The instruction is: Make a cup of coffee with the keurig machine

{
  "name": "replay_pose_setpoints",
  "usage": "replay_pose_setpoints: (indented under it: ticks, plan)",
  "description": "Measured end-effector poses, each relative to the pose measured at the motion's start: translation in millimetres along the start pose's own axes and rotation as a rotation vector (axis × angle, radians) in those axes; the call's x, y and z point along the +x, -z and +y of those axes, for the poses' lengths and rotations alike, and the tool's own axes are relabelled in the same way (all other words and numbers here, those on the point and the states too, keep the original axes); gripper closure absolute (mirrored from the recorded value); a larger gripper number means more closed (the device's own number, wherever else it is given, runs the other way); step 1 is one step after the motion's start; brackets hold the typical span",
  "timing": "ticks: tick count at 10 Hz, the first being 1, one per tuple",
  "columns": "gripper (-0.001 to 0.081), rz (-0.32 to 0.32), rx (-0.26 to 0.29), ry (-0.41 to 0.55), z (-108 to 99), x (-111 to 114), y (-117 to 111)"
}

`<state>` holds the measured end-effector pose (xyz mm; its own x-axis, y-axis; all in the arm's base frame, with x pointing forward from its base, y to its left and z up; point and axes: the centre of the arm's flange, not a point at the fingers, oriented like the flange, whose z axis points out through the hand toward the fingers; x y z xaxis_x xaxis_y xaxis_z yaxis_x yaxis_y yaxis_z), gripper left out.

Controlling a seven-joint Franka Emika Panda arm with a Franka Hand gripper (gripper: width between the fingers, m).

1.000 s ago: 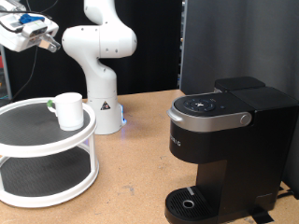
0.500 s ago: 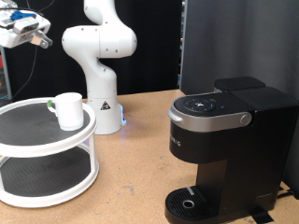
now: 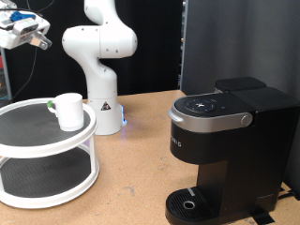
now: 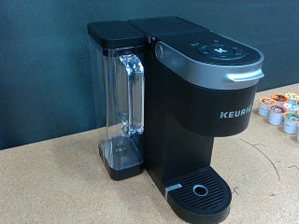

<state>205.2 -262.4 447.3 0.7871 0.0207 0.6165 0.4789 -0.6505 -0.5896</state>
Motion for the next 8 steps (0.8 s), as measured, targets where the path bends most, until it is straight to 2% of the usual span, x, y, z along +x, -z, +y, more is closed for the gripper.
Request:
replay_pose_setpoints:
  ticks: [2, 6, 8]
  plan:
    - [0.0805, 0.003, -0.006, -0.007, 3.1, -3.2, -5.3]
    - [0.0805, 0.019, -0.064, 0.006, 21.1, -19.0, -28.6]
    - [0.0805, 0.019, -0.061, 0.015, 28.3, -30.0, -35.4]
